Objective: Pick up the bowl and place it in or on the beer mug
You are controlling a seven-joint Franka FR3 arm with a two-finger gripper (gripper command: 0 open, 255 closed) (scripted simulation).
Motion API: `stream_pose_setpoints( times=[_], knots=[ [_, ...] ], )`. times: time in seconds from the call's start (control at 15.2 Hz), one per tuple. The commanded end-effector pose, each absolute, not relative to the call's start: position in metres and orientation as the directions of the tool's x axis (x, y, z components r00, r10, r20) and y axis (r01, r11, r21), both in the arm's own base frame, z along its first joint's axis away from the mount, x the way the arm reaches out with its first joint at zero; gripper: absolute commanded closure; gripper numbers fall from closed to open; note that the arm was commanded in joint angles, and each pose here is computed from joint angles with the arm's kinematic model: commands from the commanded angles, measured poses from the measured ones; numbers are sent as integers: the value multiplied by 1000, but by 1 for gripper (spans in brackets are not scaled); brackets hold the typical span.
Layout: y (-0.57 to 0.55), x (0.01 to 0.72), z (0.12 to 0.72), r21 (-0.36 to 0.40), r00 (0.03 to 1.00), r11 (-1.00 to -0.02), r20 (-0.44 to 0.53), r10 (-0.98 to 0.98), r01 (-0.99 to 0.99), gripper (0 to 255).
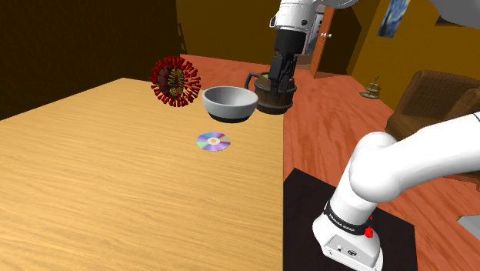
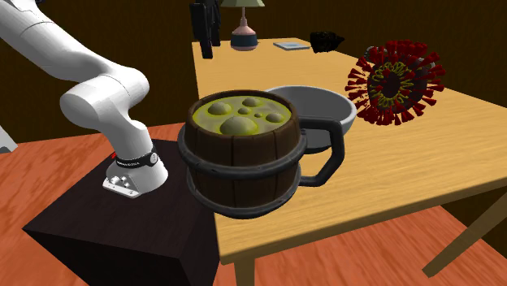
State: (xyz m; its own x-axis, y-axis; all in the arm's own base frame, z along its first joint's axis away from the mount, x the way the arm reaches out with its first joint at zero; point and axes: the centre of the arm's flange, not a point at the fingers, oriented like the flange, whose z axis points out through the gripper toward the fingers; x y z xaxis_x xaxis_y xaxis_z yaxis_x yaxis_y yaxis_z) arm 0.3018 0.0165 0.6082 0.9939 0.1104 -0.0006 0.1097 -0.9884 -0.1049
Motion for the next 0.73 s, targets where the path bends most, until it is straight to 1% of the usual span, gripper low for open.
stream_pose_setpoints(
  times=[0.0, 0.66],
  knots=[
    [17, 302, 608, -105, 994, -988, -1, 110, 110, 0],
    [62, 424, 567, 31, 994, -994, -15, 104, 104, 0]
  ],
)
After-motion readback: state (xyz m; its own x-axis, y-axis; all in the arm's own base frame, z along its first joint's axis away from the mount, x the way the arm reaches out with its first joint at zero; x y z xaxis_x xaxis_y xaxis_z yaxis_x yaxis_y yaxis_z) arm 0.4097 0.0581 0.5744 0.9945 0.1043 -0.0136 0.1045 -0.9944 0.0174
